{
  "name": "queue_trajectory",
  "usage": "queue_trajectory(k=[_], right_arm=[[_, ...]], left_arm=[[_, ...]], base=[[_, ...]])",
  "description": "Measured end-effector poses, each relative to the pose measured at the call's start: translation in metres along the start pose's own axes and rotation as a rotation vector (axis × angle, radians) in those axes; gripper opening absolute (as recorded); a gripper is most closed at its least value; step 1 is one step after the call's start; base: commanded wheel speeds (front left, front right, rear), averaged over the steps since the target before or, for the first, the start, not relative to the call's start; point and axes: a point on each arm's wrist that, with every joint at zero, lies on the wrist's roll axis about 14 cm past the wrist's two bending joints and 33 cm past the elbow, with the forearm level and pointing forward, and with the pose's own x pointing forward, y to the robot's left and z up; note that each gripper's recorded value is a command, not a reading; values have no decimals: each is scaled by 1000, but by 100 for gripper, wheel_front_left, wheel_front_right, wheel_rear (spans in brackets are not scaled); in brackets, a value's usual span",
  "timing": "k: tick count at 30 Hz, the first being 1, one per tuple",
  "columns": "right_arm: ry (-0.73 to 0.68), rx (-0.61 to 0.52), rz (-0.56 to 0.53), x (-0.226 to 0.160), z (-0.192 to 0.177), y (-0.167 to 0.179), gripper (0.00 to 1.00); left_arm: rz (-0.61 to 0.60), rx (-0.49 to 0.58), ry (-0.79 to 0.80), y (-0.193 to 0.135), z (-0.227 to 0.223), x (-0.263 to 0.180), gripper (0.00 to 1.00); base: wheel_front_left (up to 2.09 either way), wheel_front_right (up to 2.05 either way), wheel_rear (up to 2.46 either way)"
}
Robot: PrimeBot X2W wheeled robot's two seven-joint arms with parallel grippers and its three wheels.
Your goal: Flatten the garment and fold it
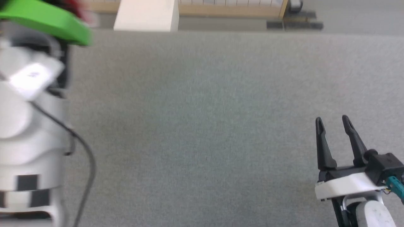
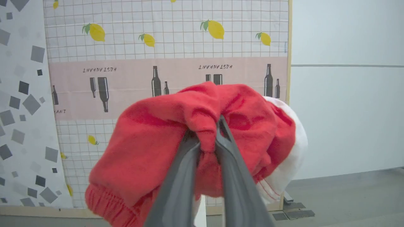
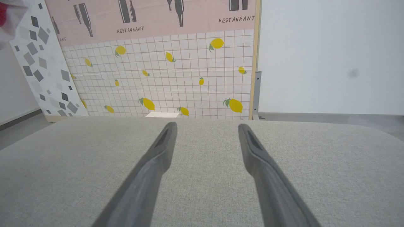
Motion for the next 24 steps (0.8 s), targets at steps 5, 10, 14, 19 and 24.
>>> queue_trajectory(k=[5,10,14,19,24], right_arm=[[-38,-9,-25,-15,17,-7,100],[-55,-21,-73,-30,25,-22,100],[-59,-30,-113,-41,29,-34,100],[-55,-42,-166,-55,30,-49,100],[-39,-51,-201,-63,27,-59,100]], left_arm=[[-166,-74,-40,-76,19,2,0],[-330,-208,6,-156,6,-4,0],[-437,-291,129,-209,-31,-24,0],[-539,-381,411,-263,-104,-69,0],[-611,-364,760,-291,-181,-127,0]], base=[[0,0,0],[0,0,0],[0,0,0],[0,0,0],[0,0,0]])
